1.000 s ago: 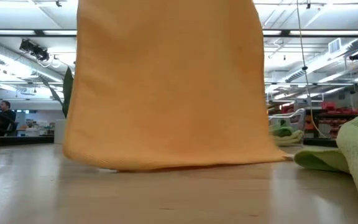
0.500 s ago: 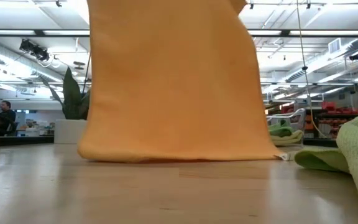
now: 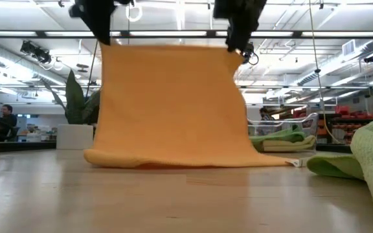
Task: Fold microfiber towels
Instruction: Fold the orange towel
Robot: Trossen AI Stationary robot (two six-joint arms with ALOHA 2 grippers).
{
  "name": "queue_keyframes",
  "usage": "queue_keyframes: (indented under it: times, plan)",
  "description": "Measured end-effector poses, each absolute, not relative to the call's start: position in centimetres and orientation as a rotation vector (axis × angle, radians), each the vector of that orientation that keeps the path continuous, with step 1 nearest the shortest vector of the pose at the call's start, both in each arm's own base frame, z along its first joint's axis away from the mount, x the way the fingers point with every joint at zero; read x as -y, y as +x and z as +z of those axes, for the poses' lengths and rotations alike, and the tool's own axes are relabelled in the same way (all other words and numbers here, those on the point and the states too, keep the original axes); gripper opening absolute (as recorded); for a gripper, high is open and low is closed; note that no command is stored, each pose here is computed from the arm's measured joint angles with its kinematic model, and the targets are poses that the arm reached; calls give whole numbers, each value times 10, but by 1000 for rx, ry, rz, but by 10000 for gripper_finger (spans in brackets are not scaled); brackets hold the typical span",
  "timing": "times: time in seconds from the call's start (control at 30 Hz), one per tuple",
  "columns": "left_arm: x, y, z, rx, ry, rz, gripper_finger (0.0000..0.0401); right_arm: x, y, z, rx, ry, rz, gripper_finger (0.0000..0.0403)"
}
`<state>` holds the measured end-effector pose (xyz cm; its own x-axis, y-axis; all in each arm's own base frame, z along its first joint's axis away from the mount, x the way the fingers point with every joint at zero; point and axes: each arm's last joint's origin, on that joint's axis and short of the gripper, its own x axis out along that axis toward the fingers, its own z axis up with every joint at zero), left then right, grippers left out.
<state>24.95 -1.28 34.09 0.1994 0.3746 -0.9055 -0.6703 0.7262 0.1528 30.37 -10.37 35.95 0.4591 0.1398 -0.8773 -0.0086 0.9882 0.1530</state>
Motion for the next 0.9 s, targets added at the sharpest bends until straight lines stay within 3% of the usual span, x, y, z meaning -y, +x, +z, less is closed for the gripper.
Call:
queue_keyframes:
  times: [0.27,0.6,0.9]
  plan:
    - [-27,262,307,-1178,-341,682,5,141,294,328,-1111,213,-8,0]
    - [-80,263,300,-1100,-411,719,5,178,279,329,-1056,275,-137,0]
    - [-56,272,301,-1096,-432,592,5,150,282,323,-1166,334,-40,0]
